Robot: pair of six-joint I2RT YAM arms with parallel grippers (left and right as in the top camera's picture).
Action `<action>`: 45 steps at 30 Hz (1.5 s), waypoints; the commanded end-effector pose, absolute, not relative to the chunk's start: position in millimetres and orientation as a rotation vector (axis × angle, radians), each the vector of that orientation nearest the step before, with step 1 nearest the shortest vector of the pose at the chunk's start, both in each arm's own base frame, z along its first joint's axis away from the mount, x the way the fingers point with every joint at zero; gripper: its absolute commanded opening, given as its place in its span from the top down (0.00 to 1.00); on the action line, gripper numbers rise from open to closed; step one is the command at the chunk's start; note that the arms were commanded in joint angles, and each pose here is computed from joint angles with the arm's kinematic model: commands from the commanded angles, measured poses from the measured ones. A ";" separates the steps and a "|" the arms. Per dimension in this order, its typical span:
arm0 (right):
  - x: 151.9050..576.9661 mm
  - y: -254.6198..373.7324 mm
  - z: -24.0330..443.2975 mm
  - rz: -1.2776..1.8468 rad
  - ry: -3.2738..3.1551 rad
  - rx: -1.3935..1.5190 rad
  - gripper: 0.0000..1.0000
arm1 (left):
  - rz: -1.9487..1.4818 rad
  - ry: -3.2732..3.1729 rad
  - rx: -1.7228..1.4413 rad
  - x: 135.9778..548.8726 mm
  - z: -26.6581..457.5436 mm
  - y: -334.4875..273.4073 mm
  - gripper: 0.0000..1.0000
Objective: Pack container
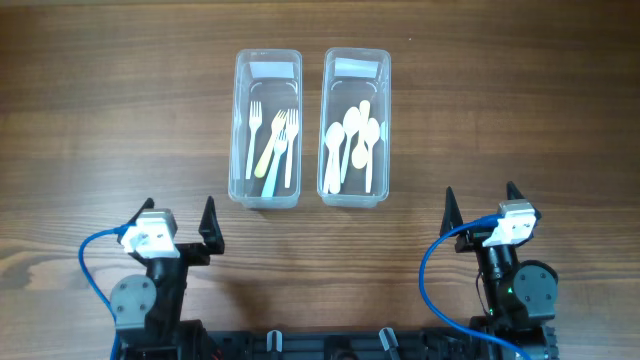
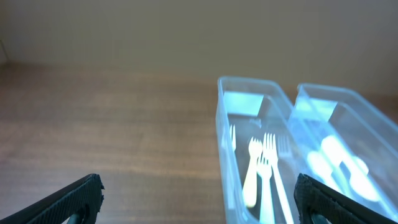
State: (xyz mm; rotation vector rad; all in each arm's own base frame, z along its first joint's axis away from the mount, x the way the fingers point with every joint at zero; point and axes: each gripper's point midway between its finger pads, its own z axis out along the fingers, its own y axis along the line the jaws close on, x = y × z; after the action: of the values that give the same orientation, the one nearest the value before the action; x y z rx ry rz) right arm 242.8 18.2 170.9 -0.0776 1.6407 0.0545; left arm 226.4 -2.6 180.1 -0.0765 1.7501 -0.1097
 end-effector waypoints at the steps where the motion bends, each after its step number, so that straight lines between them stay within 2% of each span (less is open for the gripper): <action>1: 242.2 20.4 172.4 0.059 1.627 -0.097 0.00 | -0.135 1.789 -0.066 229.0 157.5 -7.1 0.00; 5: 242.2 20.4 172.4 0.059 1.627 -0.097 0.00 | -0.136 1.823 -0.070 230.9 139.2 -7.0 0.00; 45: 242.2 20.4 172.4 0.059 1.627 -0.097 0.00 | -0.120 1.773 -0.065 235.7 145.9 -5.0 0.00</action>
State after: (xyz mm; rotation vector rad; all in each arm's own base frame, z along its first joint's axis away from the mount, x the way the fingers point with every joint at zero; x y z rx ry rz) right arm 242.8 18.2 170.9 -0.0776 1.6407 0.0545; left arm 235.5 -2.1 149.6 -0.0787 1.7721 -0.1095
